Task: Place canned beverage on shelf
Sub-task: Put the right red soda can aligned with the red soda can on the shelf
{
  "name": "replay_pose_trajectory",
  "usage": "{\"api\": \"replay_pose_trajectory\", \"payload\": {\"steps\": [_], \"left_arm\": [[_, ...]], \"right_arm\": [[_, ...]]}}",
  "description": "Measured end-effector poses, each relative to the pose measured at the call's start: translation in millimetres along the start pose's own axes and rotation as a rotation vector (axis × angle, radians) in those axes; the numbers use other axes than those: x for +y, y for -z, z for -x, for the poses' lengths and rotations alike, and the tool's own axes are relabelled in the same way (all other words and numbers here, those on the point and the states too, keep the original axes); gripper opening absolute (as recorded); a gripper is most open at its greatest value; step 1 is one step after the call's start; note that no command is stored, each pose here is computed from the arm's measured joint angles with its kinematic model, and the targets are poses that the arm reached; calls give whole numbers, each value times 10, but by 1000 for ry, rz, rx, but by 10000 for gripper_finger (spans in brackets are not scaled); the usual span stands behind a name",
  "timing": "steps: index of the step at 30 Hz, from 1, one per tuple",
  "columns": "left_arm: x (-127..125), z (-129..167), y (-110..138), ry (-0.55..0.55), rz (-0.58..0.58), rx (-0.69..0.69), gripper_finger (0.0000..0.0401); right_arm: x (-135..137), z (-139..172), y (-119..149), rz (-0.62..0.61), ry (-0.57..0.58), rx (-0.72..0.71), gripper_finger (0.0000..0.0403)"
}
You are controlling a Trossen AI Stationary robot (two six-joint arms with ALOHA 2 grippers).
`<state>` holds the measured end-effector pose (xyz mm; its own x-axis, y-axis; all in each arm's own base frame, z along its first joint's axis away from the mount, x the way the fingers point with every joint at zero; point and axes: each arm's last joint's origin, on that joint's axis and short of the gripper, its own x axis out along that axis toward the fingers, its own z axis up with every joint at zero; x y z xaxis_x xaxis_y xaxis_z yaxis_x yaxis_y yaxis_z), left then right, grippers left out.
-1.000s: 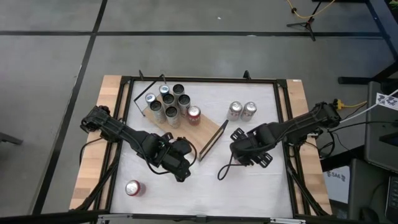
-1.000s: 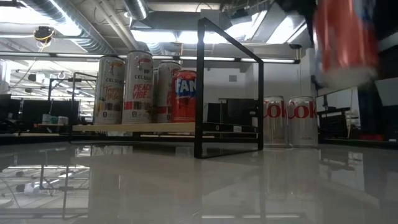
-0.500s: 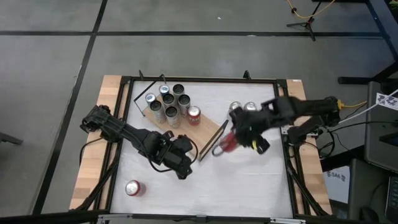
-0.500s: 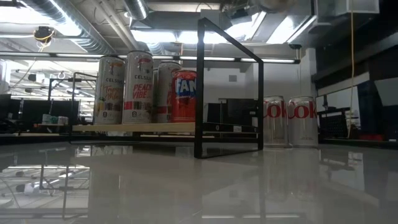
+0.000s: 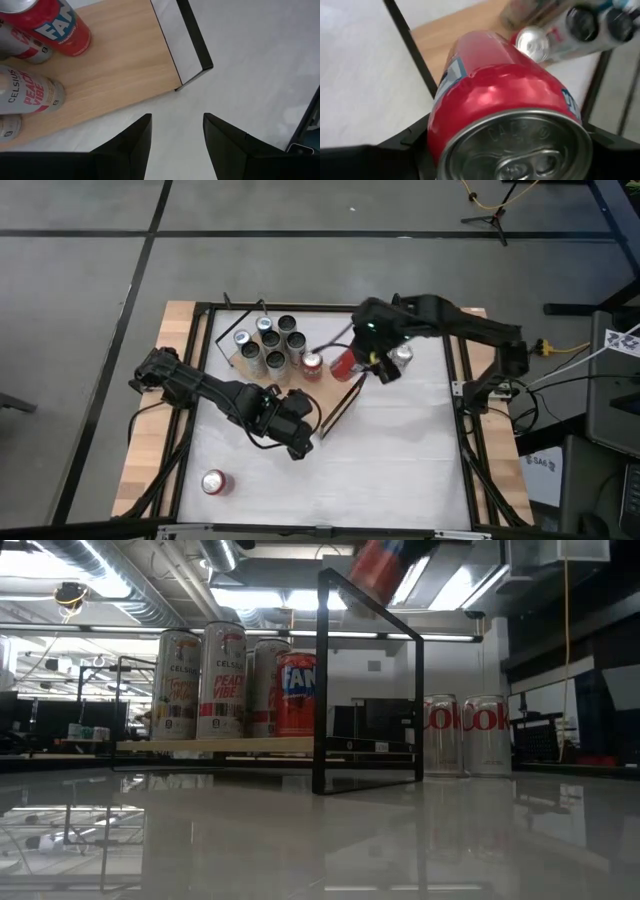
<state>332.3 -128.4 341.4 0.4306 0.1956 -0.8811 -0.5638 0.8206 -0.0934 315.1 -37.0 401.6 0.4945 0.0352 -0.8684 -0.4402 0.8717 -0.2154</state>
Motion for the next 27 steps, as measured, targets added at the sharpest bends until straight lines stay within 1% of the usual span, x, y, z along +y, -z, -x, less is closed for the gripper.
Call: {"api": "replay_pose_trajectory", "payload": {"steps": [2,9,13,20,27], "left_arm": [[1,0,-1,0,0,0,168],[1,0,2,-1,-48,2,168],[-28,23,66,10,-75,30,168],[-123,96,234,25,-121,46,168],[-185,143,335,40,-106,46,168]], "right_arm": [[-66,-139,9,-18,-34,27,296],[-141,-650,-49,-17,-131,112,296],[-183,-893,-47,-25,-159,162,296],[-230,-1157,-66,-39,-168,183,296],[-240,-1289,-60,-52,-179,201,296]]}}
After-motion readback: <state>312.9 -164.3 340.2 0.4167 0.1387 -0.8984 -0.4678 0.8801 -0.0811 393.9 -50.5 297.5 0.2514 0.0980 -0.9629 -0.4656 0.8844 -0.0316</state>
